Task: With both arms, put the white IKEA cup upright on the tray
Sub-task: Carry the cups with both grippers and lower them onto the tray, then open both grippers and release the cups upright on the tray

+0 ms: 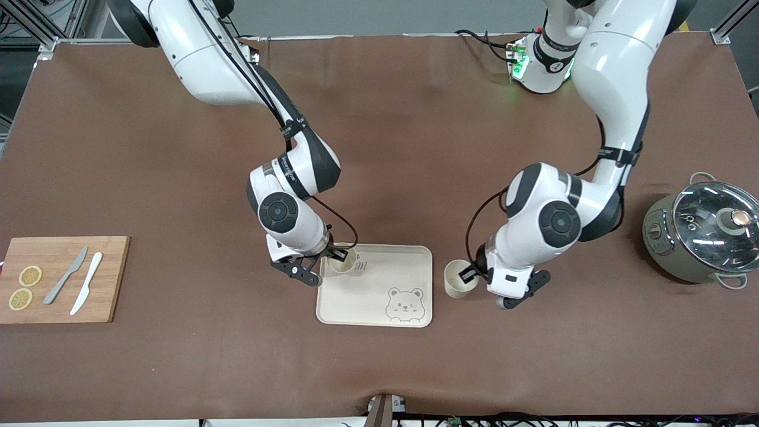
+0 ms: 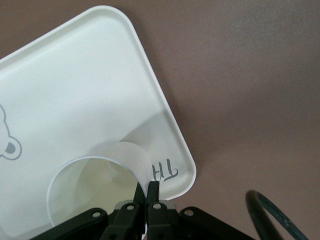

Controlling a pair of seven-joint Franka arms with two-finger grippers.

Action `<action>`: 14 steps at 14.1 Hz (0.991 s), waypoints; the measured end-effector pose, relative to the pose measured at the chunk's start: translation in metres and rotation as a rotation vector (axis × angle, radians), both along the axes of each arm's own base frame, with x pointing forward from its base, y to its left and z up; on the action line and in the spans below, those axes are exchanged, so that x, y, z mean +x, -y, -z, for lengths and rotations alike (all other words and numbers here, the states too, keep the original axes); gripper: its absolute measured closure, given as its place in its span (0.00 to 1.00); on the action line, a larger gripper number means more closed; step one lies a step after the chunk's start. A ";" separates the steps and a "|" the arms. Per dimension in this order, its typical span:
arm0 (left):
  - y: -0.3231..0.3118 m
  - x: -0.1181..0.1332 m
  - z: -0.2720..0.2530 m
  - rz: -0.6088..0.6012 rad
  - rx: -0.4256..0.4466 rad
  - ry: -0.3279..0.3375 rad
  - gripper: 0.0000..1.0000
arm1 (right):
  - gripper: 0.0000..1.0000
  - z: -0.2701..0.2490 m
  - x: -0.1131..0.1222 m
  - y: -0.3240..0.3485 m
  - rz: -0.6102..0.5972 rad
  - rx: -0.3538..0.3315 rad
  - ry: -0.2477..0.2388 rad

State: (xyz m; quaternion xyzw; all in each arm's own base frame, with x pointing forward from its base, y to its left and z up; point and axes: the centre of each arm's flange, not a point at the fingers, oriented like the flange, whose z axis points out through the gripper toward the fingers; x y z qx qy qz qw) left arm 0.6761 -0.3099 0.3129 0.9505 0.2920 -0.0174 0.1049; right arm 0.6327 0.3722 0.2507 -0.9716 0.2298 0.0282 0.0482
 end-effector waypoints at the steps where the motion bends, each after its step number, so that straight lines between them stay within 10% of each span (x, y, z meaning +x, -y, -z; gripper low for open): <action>1: 0.013 -0.003 0.007 -0.018 -0.007 0.000 0.96 | 0.95 0.004 0.001 0.002 0.004 -0.003 -0.002; 4: 0.047 -0.016 0.028 -0.088 -0.023 -0.010 0.96 | 0.81 0.006 0.011 0.018 0.028 -0.005 -0.002; 12: 0.079 -0.037 0.087 -0.147 -0.005 -0.085 0.93 | 0.01 -0.073 0.018 0.022 0.022 0.007 -0.009; 14: 0.079 -0.035 0.083 -0.151 -0.010 -0.078 0.87 | 0.00 -0.116 0.020 0.039 0.034 0.006 -0.023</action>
